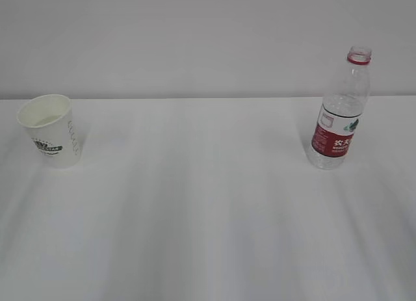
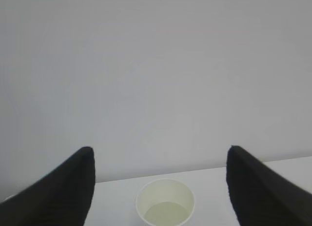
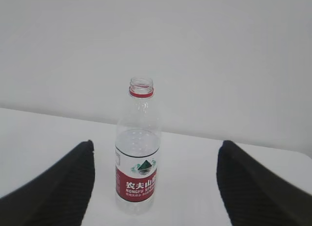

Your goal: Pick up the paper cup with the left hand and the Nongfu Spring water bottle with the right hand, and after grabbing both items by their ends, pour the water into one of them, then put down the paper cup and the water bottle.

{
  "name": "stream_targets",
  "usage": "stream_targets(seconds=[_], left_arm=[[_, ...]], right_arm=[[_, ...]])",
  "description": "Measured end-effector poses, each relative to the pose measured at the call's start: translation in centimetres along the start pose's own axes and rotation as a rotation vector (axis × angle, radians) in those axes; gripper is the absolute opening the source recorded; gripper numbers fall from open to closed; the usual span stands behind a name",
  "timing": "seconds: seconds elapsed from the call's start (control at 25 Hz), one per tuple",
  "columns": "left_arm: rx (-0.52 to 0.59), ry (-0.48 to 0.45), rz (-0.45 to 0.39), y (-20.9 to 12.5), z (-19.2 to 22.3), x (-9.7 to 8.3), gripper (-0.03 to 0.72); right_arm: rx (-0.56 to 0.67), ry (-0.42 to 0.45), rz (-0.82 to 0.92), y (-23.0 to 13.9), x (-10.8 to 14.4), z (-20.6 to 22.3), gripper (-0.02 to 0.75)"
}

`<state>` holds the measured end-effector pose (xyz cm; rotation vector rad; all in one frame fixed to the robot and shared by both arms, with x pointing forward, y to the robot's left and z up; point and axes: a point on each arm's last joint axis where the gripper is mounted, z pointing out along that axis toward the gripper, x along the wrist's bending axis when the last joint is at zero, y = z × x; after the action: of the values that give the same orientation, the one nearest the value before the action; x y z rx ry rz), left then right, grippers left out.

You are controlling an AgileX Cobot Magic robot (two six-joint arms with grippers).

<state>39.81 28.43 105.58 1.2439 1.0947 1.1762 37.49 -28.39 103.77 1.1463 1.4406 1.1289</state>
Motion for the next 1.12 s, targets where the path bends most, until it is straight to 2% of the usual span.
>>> stream_targets(seconds=[0.16, 0.4, 0.56, 1.12], left_arm=[[0.016, -0.007, -0.001, 0.7, -1.8, 0.0, 0.608], [0.111, -0.027, 0.029, 2.5, -3.1, -0.1, 0.594], [0.11, -0.028, 0.053, 4.1, -4.4, 0.0, 0.591], [0.247, -0.036, 0.054, 4.3, -9.8, 0.1, 0.585]], right_arm=[[0.019, 0.008, 0.0, -0.1, 0.1, -0.5, 0.588], [0.028, 0.017, 0.008, -0.1, 0.1, -1.7, 0.589], [0.048, 0.03, 0.01, 0.4, 0.1, -2.6, 0.589], [0.115, 0.077, 0.0, 3.8, 0.0, -6.2, 0.588]])
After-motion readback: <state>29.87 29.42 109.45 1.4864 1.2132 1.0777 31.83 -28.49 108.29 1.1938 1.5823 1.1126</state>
